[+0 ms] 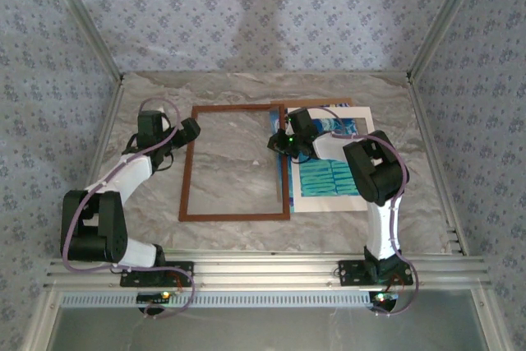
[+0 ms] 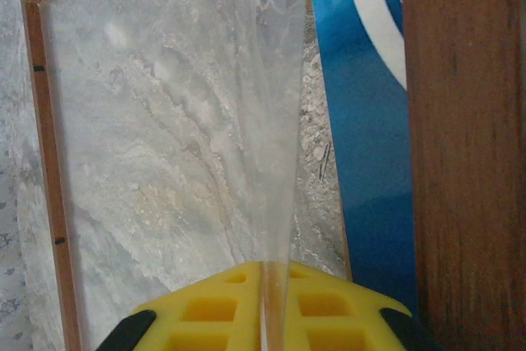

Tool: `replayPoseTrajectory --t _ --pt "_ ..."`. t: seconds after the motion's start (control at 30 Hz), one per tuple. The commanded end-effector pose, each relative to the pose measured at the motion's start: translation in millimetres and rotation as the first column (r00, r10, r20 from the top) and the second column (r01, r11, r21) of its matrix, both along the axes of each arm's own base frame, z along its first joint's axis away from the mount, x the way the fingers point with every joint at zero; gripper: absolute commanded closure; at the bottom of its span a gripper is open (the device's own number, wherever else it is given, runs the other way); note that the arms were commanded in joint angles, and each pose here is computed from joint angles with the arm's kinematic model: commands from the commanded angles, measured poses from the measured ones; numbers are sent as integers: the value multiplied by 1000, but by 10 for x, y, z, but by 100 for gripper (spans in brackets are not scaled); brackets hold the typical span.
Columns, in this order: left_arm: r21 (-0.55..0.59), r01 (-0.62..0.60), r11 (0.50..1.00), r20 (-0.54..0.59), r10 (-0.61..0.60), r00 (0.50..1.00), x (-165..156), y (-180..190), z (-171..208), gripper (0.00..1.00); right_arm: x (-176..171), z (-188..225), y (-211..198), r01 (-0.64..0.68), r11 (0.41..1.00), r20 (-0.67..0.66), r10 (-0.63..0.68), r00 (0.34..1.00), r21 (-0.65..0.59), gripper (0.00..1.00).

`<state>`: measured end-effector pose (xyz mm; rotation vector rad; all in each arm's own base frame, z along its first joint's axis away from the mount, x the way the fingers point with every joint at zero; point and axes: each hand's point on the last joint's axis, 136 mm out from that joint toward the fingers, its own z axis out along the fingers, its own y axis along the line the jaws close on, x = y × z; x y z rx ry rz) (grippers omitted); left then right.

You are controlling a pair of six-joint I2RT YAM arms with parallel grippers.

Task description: Put the photo into the frame

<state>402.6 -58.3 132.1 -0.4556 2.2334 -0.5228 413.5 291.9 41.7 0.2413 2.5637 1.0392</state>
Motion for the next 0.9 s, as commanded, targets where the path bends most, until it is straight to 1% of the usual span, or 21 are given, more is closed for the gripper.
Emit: replayPoseTrajectory --t 0.0,0.1,0.13,0.2,0.4,0.73,0.87 --pt "12 25 1000 31 -25 999 65 -41 90 1 -10 -9 34 -13 1000 -8 13 1000 -10 85" --pt "13 28 1000 29 -28 999 58 -46 80 1 -29 -45 34 -21 1000 -14 21 1000 -15 81" --pt "13 27 1000 31 -27 999 62 -45 88 1 27 32 78 -26 1000 3 26 1000 -3 80" --pt "13 26 1000 31 -26 999 62 -42 86 1 47 55 114 -32 999 8 32 999 1 79" --pt "13 25 1000 30 -25 999 65 -42 83 1 40 24 162 -49 999 -2 49 999 -3 72" --pt "15 26 1000 33 -27 999 68 -39 88 1 2 12 123 -91 994 -10 91 996 -68 55" --pt "17 28 999 34 -29 999 72 -43 88 1 -17 27 100 -111 989 -9 111 994 -101 44"
